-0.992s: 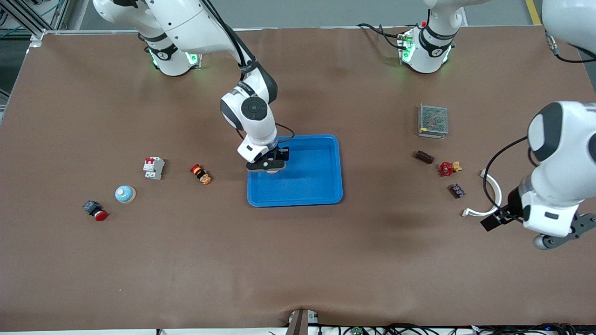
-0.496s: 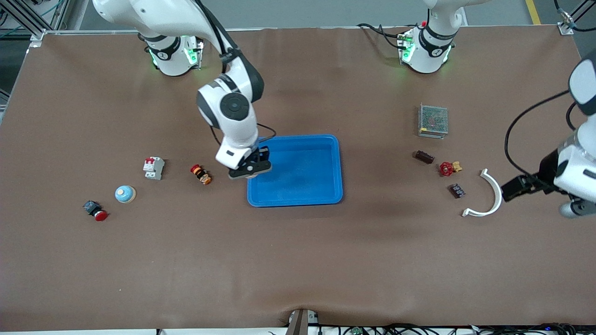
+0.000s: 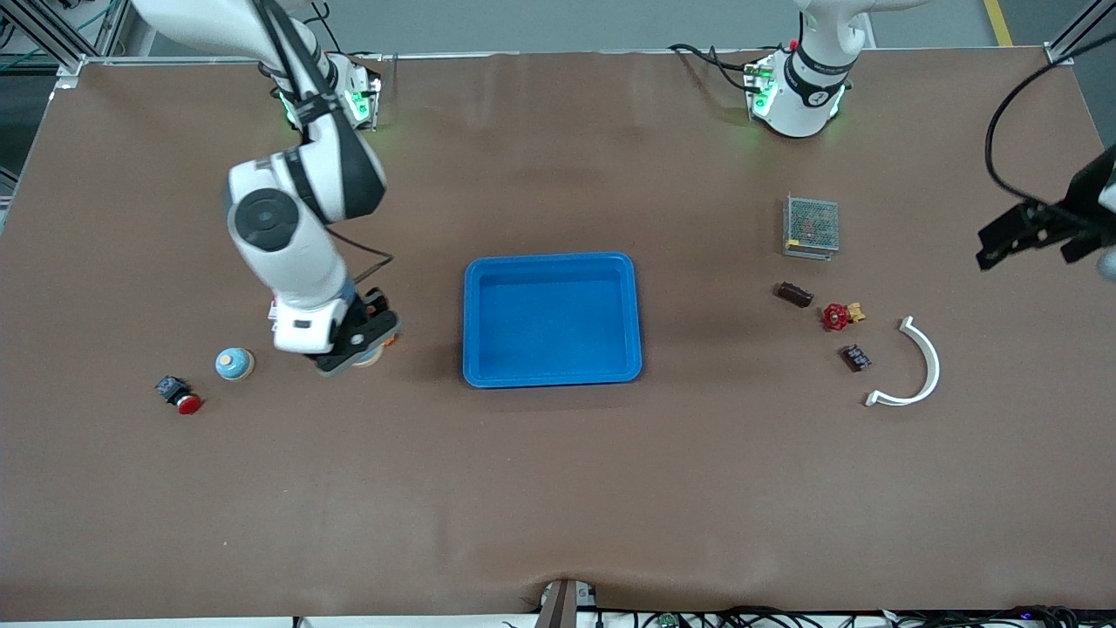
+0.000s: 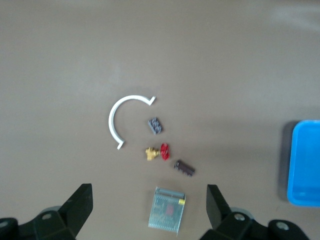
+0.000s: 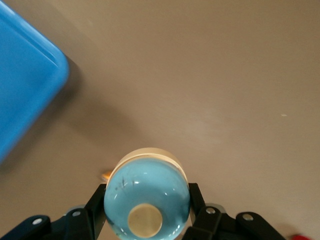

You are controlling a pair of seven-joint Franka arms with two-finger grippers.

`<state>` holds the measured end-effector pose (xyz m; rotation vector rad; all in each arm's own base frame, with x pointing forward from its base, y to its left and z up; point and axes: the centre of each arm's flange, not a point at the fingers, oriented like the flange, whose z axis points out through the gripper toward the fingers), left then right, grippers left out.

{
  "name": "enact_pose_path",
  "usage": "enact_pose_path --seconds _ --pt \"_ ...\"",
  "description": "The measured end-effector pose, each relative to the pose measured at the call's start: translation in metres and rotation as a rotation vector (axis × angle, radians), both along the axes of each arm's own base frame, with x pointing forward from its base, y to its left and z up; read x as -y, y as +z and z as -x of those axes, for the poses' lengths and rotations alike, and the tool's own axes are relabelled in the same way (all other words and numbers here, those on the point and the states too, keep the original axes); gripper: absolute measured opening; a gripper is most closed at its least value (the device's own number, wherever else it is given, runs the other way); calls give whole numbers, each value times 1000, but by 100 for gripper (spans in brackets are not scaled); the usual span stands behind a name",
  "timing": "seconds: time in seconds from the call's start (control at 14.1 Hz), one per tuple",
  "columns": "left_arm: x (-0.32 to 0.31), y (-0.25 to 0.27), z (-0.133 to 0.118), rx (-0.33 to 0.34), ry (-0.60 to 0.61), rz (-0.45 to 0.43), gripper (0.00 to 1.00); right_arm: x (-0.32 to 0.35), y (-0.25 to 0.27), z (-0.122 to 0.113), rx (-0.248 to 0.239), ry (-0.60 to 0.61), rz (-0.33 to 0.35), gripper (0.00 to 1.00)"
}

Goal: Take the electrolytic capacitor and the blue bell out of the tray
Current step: 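Carry the bell with the right gripper while the left gripper withdraws to rest, then lower the bell beside the first bell and open the right gripper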

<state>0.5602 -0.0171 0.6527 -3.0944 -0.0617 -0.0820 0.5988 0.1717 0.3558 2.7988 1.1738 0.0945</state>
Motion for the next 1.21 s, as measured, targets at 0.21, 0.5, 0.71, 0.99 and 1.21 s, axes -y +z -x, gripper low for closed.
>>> enact_pose_path --seconds 0.21,0.5,0.71,0.99,1.21 --pt "11 13 23 -15 -21 -6 100 64 -8 -12 -2 95 15 68" --pt "16 16 35 -18 -32 -8 100 91 -37 -3 8 138 16 68" --pt "14 11 39 -30 -30 3 100 88 -73 13 41 154 5 68" --pt "14 10 42 -37 -31 8 100 95 -116 22 46 172 8 68" --pt "19 9 43 -43 -44 9 100 104 -137 21 45 176 12 68"
